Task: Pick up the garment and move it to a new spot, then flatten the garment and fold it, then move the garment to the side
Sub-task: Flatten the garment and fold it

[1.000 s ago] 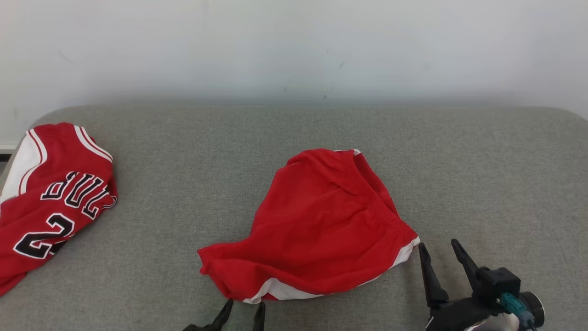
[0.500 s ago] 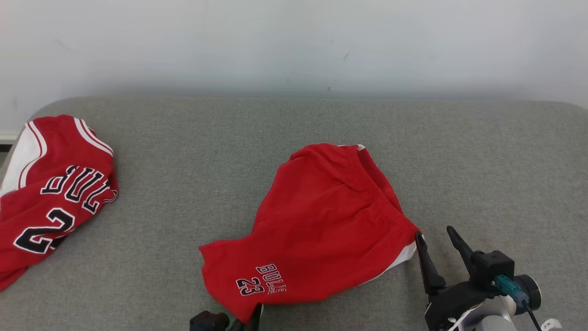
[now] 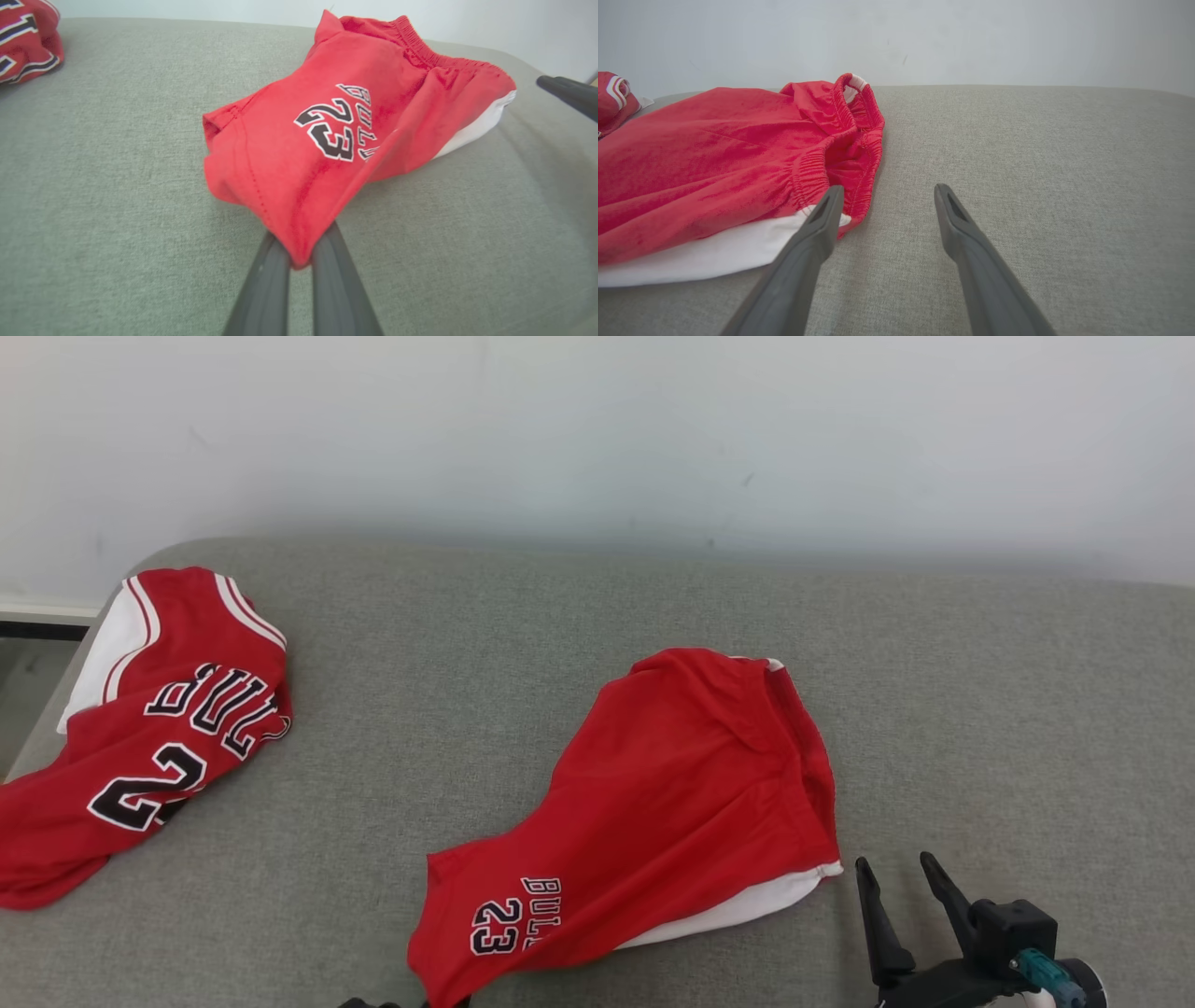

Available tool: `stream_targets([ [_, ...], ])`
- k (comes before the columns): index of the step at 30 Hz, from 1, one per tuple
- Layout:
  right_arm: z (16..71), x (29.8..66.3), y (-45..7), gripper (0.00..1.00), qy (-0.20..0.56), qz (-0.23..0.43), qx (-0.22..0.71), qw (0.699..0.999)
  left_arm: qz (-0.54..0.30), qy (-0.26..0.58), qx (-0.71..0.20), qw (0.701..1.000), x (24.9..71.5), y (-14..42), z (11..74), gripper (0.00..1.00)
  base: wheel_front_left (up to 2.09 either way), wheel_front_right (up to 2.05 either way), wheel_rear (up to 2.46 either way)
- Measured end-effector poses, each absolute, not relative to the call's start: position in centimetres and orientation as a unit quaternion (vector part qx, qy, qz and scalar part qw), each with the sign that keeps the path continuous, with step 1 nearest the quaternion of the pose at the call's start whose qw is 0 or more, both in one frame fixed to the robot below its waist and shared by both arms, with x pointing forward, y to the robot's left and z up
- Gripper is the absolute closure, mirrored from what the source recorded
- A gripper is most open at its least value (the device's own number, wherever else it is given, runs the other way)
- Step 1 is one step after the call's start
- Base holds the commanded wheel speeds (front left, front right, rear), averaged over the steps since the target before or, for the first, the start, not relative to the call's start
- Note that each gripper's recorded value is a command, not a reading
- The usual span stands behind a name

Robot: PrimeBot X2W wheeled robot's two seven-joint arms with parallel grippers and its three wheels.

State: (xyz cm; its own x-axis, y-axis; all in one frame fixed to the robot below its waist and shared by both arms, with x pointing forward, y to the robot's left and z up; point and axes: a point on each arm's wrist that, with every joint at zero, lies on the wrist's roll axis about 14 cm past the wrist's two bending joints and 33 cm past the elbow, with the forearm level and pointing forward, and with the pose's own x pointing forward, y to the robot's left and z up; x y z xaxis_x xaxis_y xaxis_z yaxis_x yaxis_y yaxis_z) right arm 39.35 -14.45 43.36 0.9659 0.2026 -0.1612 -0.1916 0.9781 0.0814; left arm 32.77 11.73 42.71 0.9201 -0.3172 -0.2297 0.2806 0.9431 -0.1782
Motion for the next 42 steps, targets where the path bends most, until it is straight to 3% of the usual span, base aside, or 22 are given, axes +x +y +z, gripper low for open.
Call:
stream_targets([
  [12,43.2,38.7,-13.7,0.00,0.087,0.104,0.041,0.990,-0.158,0.191,-0.077,0.966,30.5,11.7,40.5,1.00,0.00,0.00,0.00],
  [13,43.3,38.7,-13.9,0.00,0.087,0.102,0.041,0.990,-0.155,0.186,-0.080,0.967,30.6,11.7,40.4,0.90,0.00,0.00,0.00],
  [14,43.3,38.6,-14.0,0.00,0.087,0.101,0.042,0.990,-0.152,0.183,-0.084,0.968,30.8,11.7,40.4,0.58,0.00,0.00,0.00],
  [15,43.3,38.6,-14.0,0.00,0.086,0.100,0.041,0.990,-0.152,0.183,-0.083,0.968,30.8,11.7,40.2,0.08,0.00,0.00,0.00],
  [16,43.4,38.6,-14.1,0.00,0.085,0.100,0.041,0.990,-0.148,0.185,-0.083,0.968,30.8,11.9,39.9,0.00,0.00,0.00,0.00],
  [28,43.1,38.2,-13.8,0.00,0.090,0.104,0.042,0.990,-0.119,0.222,-0.097,0.963,28.3,12.9,36.5,0.00,0.00,0.00,0.00],
  [42,41.9,38.6,-11.4,0.00,0.112,0.158,0.016,0.981,-0.094,0.206,-0.121,0.966,29.3,13.0,36.8,0.00,0.00,0.00,0.00],
])
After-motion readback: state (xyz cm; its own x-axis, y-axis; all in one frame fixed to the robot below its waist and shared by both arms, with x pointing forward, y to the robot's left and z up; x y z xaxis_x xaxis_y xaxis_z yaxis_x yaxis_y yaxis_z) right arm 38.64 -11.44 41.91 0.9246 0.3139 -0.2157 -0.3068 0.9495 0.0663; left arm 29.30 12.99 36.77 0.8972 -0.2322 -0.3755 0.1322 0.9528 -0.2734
